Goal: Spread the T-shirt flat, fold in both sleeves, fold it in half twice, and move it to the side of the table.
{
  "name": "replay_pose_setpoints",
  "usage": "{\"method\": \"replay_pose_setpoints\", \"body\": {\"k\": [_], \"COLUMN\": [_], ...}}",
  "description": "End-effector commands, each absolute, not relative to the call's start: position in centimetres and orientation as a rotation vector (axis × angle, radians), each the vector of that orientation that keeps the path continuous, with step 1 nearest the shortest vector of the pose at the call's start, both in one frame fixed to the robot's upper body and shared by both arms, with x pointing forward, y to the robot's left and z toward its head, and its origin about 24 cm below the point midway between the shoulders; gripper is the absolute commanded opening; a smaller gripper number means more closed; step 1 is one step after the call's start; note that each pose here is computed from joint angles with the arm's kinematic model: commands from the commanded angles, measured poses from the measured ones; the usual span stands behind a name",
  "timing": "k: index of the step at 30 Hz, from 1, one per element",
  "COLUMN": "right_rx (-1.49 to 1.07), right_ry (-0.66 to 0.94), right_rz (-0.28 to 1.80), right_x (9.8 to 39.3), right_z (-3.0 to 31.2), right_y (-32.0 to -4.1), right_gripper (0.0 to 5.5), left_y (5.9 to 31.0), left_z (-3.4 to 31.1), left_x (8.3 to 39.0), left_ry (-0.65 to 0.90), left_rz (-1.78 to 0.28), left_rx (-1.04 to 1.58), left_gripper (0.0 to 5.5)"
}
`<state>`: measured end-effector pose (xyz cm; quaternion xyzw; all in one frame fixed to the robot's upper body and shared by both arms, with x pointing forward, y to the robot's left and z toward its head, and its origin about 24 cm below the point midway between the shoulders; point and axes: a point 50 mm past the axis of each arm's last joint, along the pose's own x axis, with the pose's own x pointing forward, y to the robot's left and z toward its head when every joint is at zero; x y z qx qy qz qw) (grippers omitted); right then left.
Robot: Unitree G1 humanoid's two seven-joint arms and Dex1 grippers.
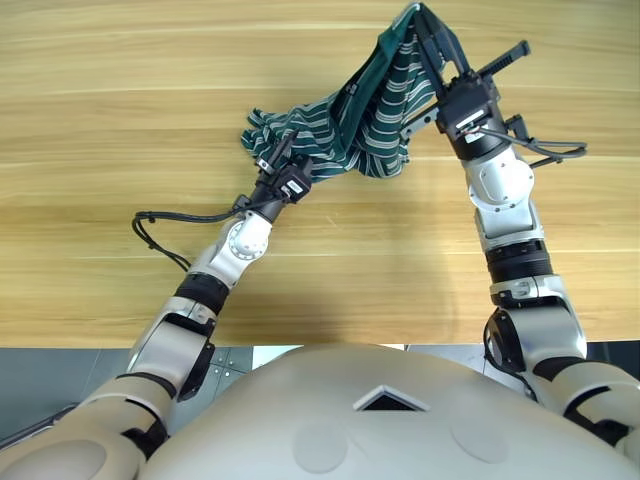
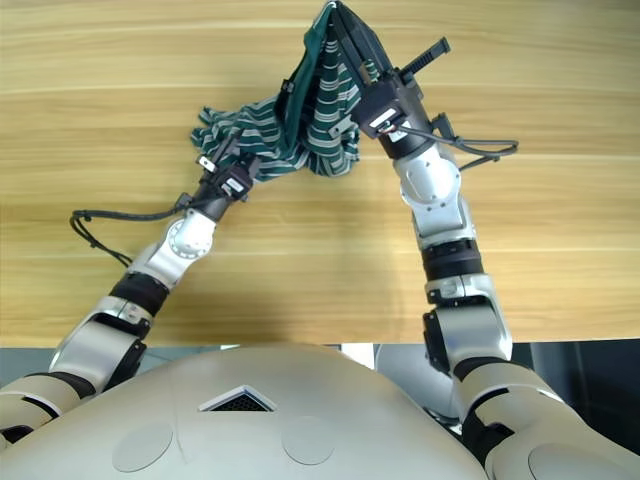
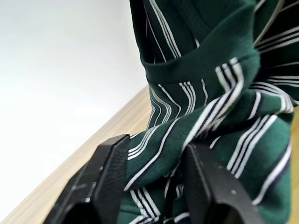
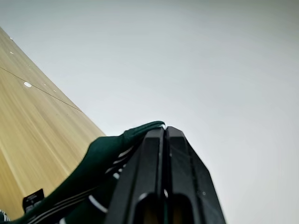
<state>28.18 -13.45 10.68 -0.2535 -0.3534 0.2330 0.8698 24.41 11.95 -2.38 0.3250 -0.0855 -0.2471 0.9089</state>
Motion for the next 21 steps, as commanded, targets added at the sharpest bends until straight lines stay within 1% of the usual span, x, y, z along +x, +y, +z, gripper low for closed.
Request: {"method": "replay_pose_setpoints", "body": {"k": [1, 9, 15, 16, 17, 19, 21], "right_rx": [-0.536, -0.531, -0.534, -0.545, -0.551, -0.58, -0.594], "right_ry": [-0.764, -0.762, -0.753, -0.741, -0.717, -0.619, -0.51], "right_rz": [0.495, 0.498, 0.493, 0.482, 0.452, 0.367, 0.32], "right_x": [28.6, 28.7, 28.7, 28.9, 29.3, 30.5, 31.2], "right_z": [11.3, 11.2, 11.1, 11.0, 11.0, 10.5, 9.4], "right_y": [-13.0, -12.9, -13.2, -13.6, -14.6, -17.8, -20.4], "right_gripper": [0.0, 0.0, 0.0, 0.0, 0.0, 0.0, 0.0], "left_y": [12.6, 13.1, 14.4, 15.0, 15.9, 18.2, 19.4], "left_z": [-7.0, -7.6, -7.5, -7.0, -5.9, -3.2, -0.9], "left_x": [21.0, 20.9, 21.0, 21.3, 21.9, 23.1, 23.7], "left_ry": [0.075, 0.114, 0.134, 0.121, 0.087, -0.014, -0.11], "left_rz": [-0.645, -0.662, -0.631, -0.596, -0.54, -0.426, -0.389], "left_rx": [0.742, 0.772, 0.784, 0.754, 0.698, 0.604, 0.531], "left_gripper": [1.42, 0.69, 0.07, 0.02, 0.02, 0.02, 0.02]}}
